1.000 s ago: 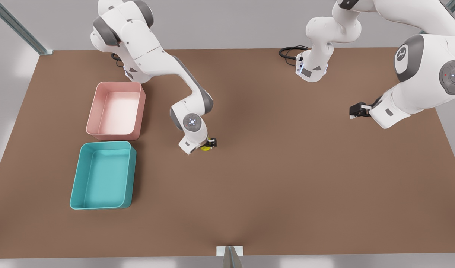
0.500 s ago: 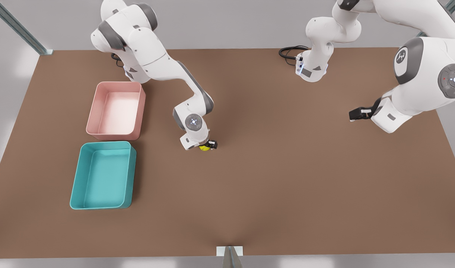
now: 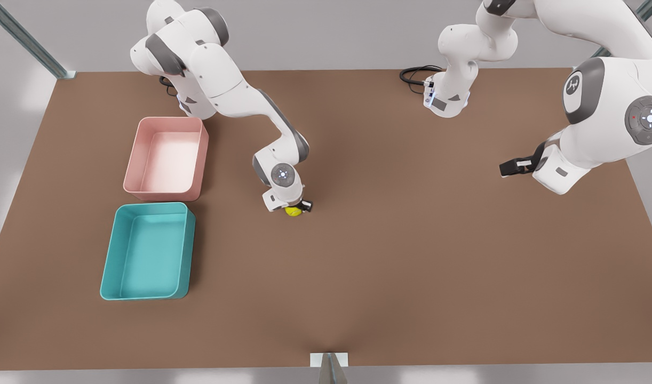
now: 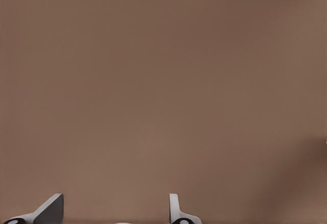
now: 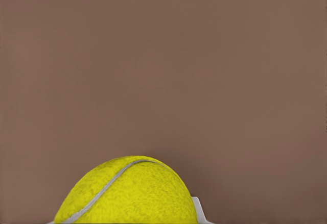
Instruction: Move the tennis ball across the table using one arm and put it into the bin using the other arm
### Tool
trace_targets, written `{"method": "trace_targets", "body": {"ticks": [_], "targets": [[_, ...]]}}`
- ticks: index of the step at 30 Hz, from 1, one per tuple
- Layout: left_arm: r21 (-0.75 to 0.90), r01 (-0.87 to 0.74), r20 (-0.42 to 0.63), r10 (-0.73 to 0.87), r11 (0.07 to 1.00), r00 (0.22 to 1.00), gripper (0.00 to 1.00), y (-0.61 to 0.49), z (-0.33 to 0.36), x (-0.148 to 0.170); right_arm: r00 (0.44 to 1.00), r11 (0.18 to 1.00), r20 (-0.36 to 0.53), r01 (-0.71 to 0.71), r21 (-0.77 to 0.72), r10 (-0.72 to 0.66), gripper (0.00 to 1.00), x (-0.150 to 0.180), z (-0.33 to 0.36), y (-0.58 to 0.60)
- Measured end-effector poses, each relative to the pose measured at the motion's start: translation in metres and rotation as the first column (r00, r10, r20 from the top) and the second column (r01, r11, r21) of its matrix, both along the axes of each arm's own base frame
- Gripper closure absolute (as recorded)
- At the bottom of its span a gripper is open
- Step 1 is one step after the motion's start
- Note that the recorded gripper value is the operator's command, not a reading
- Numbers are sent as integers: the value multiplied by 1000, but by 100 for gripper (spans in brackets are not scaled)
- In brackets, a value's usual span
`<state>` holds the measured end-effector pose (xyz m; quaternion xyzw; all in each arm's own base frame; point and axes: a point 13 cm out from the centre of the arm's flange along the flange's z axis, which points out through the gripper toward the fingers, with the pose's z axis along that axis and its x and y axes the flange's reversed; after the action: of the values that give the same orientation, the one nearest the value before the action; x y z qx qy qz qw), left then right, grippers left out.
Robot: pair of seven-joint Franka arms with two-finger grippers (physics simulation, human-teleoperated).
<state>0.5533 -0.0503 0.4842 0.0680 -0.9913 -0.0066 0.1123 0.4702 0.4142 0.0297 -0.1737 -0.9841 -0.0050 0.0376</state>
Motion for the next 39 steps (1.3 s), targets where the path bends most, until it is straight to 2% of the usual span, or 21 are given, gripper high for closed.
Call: {"method": "trace_targets", "body": {"ticks": [9, 12, 16, 18, 24, 27, 30, 34, 35, 36, 39], "targets": [[2, -24, 3, 24, 1000, 1000, 0, 0, -1, 1, 999, 999, 12, 35, 16, -35, 30, 10, 9, 1], [-4, -27, -7, 27, 1000, 1000, 0, -4, -13, 5, 999, 999, 19, 41, 24, -41, 34, 14, 14, 3], [-23, -28, -14, 28, 999, 1000, 0, -6, -23, 12, 997, 997, 62, 51, 62, -54, 34, 32, 53, 6], [-32, -23, -20, 22, 999, 1000, 0, -9, -24, 11, 992, 993, 89, 76, 85, -84, 34, 57, 78, -11], [-63, -3, -61, -1, 998, 998, 0, -21, -38, 9, 961, 968, 130, 234, 86, -244, 34, 182, 138, -200], [-64, 1, -65, -5, 998, 998, 0, -19, -42, 10, 955, 966, 142, 257, 31, -259, 34, 219, 169, -316], [-65, 6, -66, -10, 998, 998, 0, -18, -43, 11, 967, 969, 96, 241, -52, -235, 34, 213, 182, -415], [-67, 11, -67, -16, 998, 998, 0, -17, -44, 12, 988, 984, -71, 124, -128, -134, 33, 173, 136, -469], [-67, 12, -67, -17, 998, 998, 0, -17, -44, 12, 989, 987, -108, 91, -133, -105, 13, 165, 125, -475], [-67, 13, -67, -18, 998, 998, 0, -16, -45, 12, 988, 989, -136, 59, -133, -78, 0, 159, 118, -478], [-68, 15, -66, -20, 998, 998, 0, -15, -45, 12, 982, 993, -187, -24, -116, 2, 0, 149, 109, -483]]}}
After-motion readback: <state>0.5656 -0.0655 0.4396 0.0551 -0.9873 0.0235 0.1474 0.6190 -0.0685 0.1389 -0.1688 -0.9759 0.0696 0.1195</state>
